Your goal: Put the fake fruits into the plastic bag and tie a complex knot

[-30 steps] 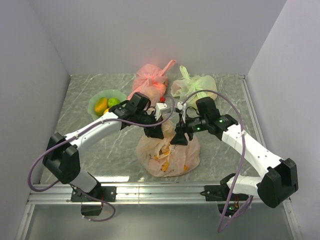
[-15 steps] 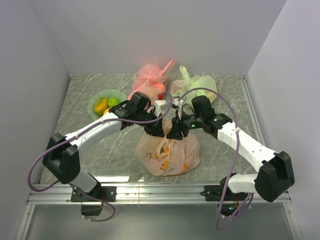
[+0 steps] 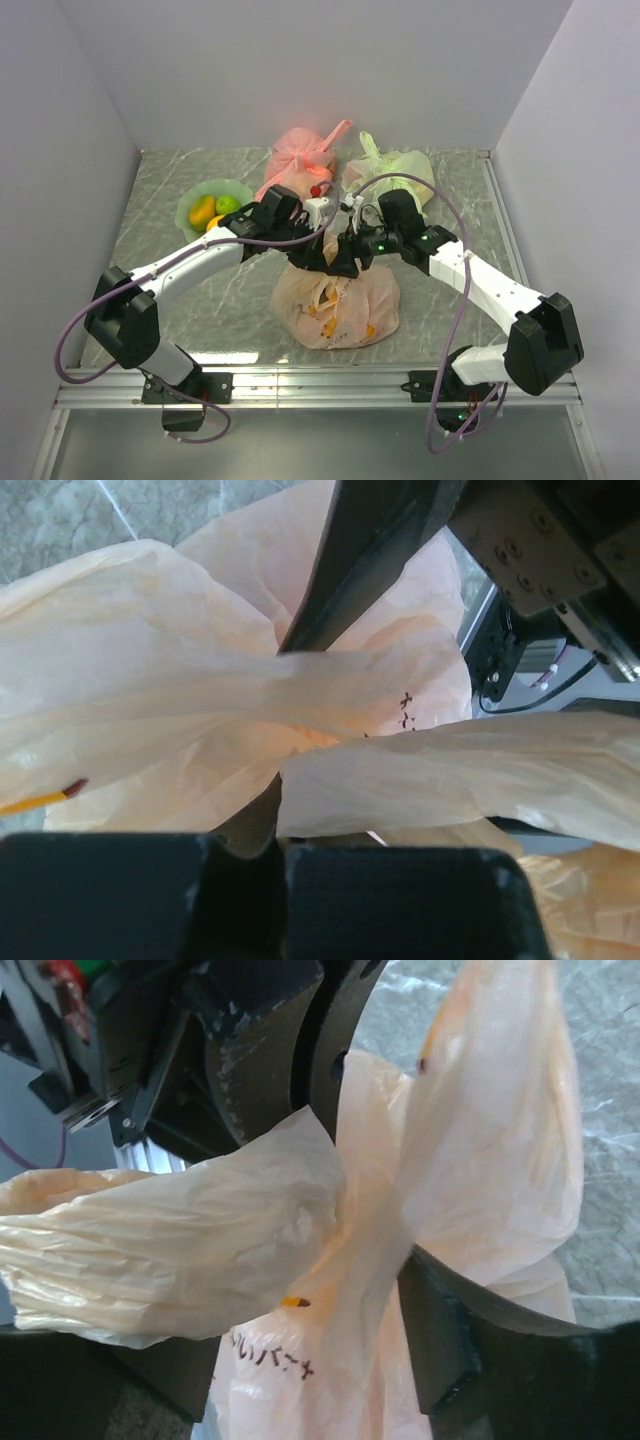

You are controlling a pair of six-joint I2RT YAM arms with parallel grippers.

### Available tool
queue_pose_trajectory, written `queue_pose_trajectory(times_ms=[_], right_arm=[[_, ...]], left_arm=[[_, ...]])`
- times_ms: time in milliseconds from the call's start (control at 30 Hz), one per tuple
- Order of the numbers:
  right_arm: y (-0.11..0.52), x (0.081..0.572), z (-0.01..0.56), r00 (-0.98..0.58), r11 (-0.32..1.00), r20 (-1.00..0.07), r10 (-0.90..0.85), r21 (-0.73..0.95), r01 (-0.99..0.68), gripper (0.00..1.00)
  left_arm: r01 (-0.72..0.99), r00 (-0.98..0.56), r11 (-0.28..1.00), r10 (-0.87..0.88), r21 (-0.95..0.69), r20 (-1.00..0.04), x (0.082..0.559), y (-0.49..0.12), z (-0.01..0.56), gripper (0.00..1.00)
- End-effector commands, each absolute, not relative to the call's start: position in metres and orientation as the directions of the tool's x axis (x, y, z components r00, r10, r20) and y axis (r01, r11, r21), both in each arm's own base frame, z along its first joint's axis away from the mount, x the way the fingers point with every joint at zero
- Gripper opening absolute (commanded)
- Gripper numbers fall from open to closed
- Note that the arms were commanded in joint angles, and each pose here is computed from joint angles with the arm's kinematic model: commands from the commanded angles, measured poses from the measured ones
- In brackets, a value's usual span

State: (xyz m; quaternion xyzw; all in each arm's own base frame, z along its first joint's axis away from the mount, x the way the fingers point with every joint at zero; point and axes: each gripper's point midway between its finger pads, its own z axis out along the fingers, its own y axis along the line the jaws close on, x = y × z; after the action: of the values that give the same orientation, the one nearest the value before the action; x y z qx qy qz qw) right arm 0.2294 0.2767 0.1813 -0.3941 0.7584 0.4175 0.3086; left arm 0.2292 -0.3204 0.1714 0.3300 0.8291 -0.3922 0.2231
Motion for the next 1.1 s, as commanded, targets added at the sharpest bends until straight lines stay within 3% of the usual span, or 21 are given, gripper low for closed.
queue_pose_trajectory(times_ms=[0, 33, 67, 100, 200, 333, 467, 667, 833, 1067], right_arm=[[0.292, 0.235, 0.191, -0.456, 0.309, -0.829, -0.323, 0.363, -0.879, 0.63], [0.292, 0.236, 0.191, -0.458, 0.316, -0.827, -0.327, 0.361, -0.878, 0.42], [0.291, 0.238, 0.189, -0.458, 0.322, -0.825, -0.332, 0.357, -0.877, 0.32], [0.291, 0.239, 0.188, -0.457, 0.326, -0.825, -0.333, 0.354, -0.877, 0.16], [0.290, 0.235, 0.187, -0.442, 0.302, -0.828, -0.344, 0.349, -0.887, 0.00], [0.286, 0.227, 0.193, -0.406, 0.247, -0.849, -0.338, 0.336, -0.909, 0.00], [0.282, 0.219, 0.205, -0.328, 0.195, -0.887, -0.325, 0.277, -0.941, 0.00], [0.282, 0.206, 0.210, -0.247, 0.101, -0.912, -0.328, 0.226, -0.969, 0.00], [0.280, 0.205, 0.213, -0.189, 0.080, -0.923, -0.336, 0.172, -0.982, 0.00], [0.279, 0.203, 0.217, -0.114, 0.056, -0.934, -0.340, 0.100, -0.993, 0.00]], left_arm=[[0.773, -0.625, 0.402, 0.351, -0.490, -0.697, 0.224, -0.338, 0.196, 0.01], [0.775, -0.623, 0.400, 0.350, -0.489, -0.700, 0.223, -0.337, 0.198, 0.02], [0.777, -0.619, 0.397, 0.344, -0.489, -0.706, 0.222, -0.336, 0.201, 0.04], [0.782, -0.612, 0.391, 0.338, -0.485, -0.715, 0.221, -0.336, 0.204, 0.09], [0.791, -0.595, 0.395, 0.318, -0.467, -0.738, 0.218, -0.329, 0.211, 0.22], [0.791, -0.587, 0.421, 0.320, -0.444, -0.744, 0.218, -0.304, 0.217, 0.35], [0.788, -0.532, 0.472, 0.198, -0.396, -0.823, 0.249, -0.247, 0.264, 0.45], [0.783, -0.416, 0.560, 0.147, -0.271, -0.897, 0.283, -0.215, 0.304, 0.64], [0.784, -0.532, 0.458, 0.147, -0.420, -0.834, 0.284, -0.234, 0.292, 0.70], [0.677, -0.665, 0.471, 0.063, -0.565, -0.745, 0.299, -0.239, 0.268, 0.80]])
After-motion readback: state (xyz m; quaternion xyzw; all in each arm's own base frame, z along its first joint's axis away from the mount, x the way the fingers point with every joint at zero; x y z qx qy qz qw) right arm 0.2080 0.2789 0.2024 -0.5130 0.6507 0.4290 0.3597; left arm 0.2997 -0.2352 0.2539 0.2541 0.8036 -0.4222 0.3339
